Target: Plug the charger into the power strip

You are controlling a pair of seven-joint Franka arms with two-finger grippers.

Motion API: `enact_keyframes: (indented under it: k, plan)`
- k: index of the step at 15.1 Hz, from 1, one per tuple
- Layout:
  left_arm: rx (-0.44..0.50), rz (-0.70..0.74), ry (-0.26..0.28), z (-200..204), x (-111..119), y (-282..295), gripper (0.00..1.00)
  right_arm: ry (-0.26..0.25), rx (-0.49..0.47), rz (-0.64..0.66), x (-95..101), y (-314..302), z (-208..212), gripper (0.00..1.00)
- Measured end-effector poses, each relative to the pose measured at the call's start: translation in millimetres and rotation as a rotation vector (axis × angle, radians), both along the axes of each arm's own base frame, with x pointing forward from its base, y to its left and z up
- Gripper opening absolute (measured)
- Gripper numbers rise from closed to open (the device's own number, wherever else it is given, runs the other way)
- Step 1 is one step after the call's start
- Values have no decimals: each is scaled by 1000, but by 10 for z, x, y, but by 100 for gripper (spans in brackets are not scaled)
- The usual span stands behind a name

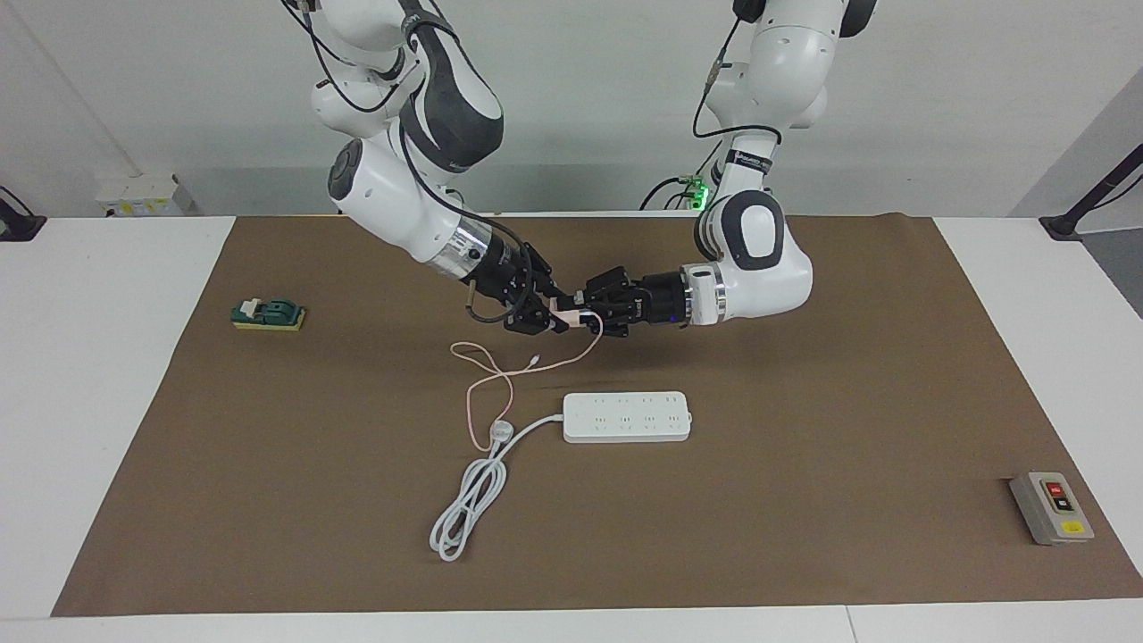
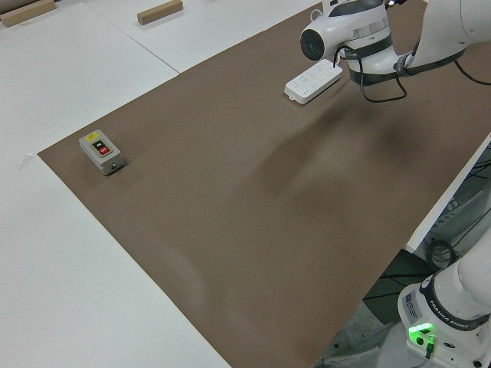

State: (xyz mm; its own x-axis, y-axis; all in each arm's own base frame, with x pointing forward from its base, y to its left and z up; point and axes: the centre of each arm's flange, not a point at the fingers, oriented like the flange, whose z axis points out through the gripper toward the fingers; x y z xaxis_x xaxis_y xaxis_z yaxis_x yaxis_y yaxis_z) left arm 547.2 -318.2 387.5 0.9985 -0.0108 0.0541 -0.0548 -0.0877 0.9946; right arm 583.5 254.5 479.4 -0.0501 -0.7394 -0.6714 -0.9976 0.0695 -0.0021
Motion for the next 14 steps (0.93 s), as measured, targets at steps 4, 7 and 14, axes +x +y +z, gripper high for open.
enact_keyframes:
  k: [4,7,14]
  plan:
    - [0,0,0,0,1,2,32,-1,0,0,-1,3,0,47]
    - [0,0,0,0,1,3,32,-1,0,0,-1,3,1,47]
    - [3,-5,-26,-2,1,5,32,1,-1,-1,-2,0,-8,100]
